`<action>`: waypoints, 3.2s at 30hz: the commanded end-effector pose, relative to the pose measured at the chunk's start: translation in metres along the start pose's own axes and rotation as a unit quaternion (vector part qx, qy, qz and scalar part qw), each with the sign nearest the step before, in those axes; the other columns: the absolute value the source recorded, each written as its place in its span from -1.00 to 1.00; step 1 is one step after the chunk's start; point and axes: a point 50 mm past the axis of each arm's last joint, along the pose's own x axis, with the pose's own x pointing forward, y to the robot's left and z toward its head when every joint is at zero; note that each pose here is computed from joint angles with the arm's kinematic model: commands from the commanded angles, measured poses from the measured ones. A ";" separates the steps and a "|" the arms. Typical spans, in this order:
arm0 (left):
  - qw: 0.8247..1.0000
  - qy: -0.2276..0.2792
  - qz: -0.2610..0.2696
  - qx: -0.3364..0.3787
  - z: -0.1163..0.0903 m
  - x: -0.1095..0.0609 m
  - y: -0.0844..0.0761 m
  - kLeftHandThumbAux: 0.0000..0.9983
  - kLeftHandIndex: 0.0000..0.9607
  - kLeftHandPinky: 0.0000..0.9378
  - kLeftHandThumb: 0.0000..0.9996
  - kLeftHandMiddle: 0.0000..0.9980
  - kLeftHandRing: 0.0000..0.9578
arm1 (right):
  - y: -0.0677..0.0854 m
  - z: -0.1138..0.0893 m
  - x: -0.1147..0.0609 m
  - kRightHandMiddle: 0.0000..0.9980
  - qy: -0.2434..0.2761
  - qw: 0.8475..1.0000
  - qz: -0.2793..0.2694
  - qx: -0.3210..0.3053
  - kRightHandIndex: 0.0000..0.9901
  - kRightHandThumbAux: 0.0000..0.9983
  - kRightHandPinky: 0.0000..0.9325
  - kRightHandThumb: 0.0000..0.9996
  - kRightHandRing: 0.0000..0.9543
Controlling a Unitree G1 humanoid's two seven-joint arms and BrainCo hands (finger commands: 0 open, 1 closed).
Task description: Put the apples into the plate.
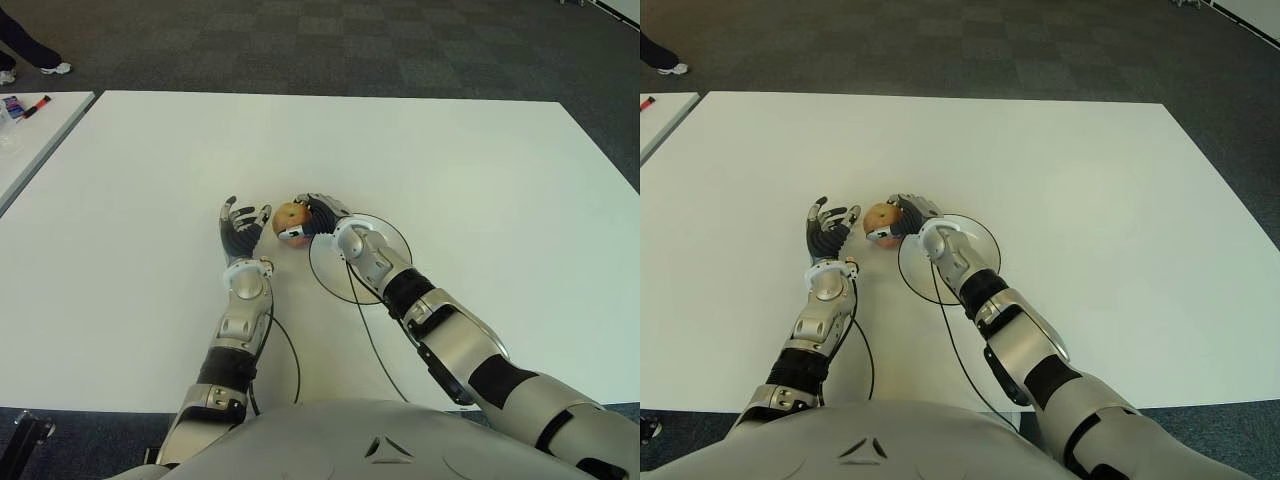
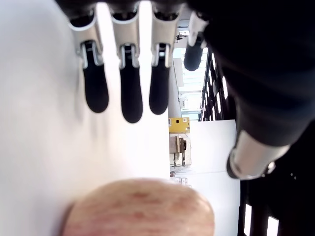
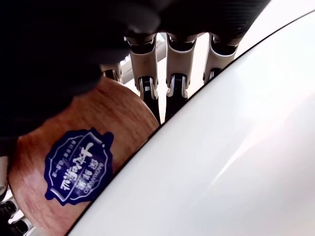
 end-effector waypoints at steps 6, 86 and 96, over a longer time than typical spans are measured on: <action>0.999 0.012 -0.013 -0.039 0.004 -0.011 -0.026 0.50 -0.69 -0.05 -0.71 -0.29 -0.10 | 0.015 -0.023 -0.007 -0.21 0.051 0.998 0.018 0.012 -0.34 0.03 0.05 0.53 -0.08; 0.997 -0.013 0.001 -0.071 0.006 -0.013 -0.029 0.42 -0.75 -0.06 -0.62 -0.33 -0.13 | -0.007 -0.018 -0.010 -0.23 0.026 0.998 -0.059 -0.002 -0.32 0.00 0.00 0.47 -0.10; 0.998 -0.010 -0.001 -0.069 0.005 -0.013 -0.029 0.44 -0.76 -0.07 -0.61 -0.33 -0.13 | -0.011 -0.017 -0.010 -0.19 0.013 0.996 -0.083 -0.003 -0.28 -0.01 0.02 0.53 -0.06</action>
